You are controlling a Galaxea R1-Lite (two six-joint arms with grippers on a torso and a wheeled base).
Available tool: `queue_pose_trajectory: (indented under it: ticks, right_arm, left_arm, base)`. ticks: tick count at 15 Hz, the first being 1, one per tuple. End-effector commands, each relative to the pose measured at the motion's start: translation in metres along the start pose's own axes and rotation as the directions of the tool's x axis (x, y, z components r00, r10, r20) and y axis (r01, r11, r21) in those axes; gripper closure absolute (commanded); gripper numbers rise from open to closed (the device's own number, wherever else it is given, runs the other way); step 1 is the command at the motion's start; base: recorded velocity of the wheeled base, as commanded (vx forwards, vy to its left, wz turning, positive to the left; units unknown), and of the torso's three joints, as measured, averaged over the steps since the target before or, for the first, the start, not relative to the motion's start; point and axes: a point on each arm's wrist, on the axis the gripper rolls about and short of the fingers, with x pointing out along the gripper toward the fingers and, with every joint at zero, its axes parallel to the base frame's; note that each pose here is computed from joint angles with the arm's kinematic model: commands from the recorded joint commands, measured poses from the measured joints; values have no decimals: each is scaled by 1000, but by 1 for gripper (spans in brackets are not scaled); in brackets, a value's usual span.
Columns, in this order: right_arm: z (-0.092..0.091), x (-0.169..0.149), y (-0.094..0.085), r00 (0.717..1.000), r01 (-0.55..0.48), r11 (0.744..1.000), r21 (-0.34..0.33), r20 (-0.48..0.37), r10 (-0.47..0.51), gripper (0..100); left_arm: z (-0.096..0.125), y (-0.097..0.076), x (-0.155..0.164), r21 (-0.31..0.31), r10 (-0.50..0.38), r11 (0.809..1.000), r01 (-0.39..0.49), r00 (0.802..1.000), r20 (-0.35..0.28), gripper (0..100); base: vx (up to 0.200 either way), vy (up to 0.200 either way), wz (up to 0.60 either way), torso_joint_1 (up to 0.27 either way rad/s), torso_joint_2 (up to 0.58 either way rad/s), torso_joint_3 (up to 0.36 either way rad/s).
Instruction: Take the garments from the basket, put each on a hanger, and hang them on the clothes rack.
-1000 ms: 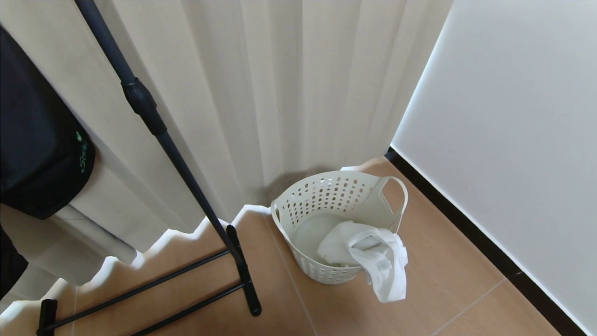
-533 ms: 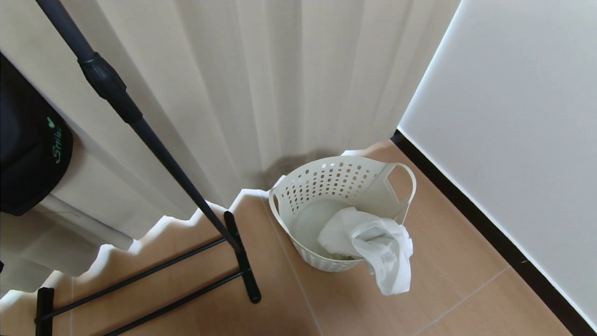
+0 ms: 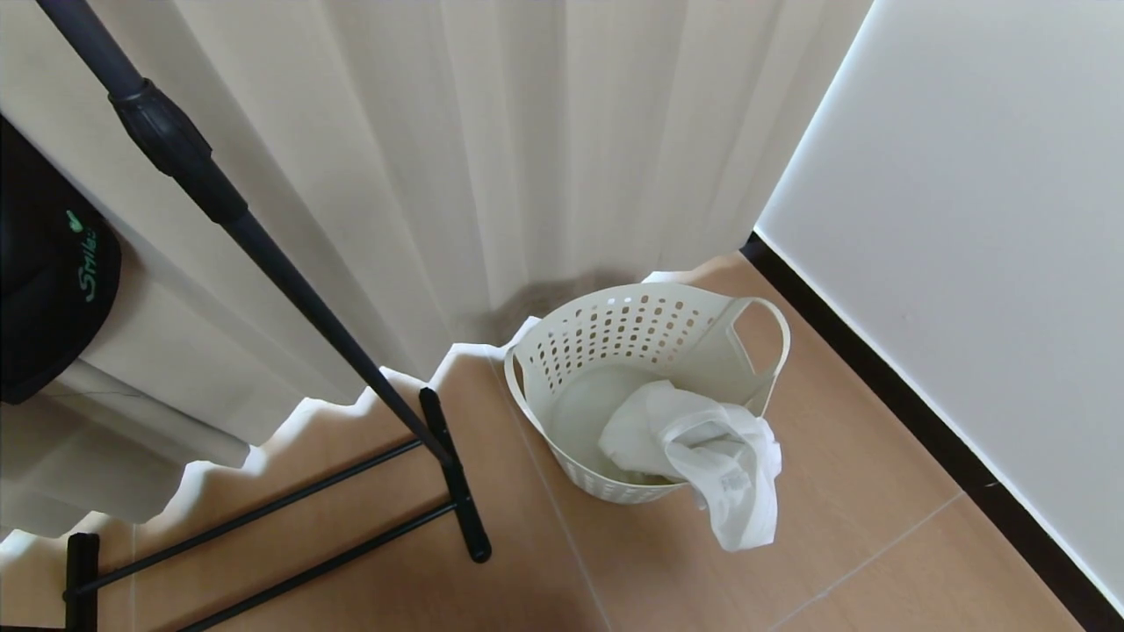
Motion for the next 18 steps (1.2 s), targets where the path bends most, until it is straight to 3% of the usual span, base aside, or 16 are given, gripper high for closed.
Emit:
queue_pose_trajectory:
  ticks: [1,9,11,14,15,18]
  right_arm:
    - [0,0,0,1000,0,1000,0,-2,0,0]
    - [0,0,0,1000,2,1000,2,0,-2,0]
    - [0,0,0,1000,2,1000,-30,-8,-2,0]
    - [3,10,0,991,-5,999,-40,-136,-1,0]
    - [6,25,1,952,-53,998,-34,-305,40,0]
    - [36,67,10,869,-233,972,2,-449,209,0]
  left_arm:
    - [0,0,0,0,0,1000,0,1000,-2,0]
    - [0,0,0,0,0,1000,0,1000,-2,0]
    - [0,0,0,2,0,1000,0,1000,-2,0]
    - [0,0,0,3,0,1000,0,1000,-2,0]
    - [0,0,0,5,0,1000,0,1000,-2,0]
    - [0,0,0,3,0,1000,0,1000,-2,0]
  base:
    - [0,0,0,2,-2,-129]
    - [0,0,0,0,0,-34]
    - [0,0,0,0,0,0]
    - [0,0,0,0,0,0]
    - [0,0,0,0,0,0]
    - [0,0,0,0,0,0]
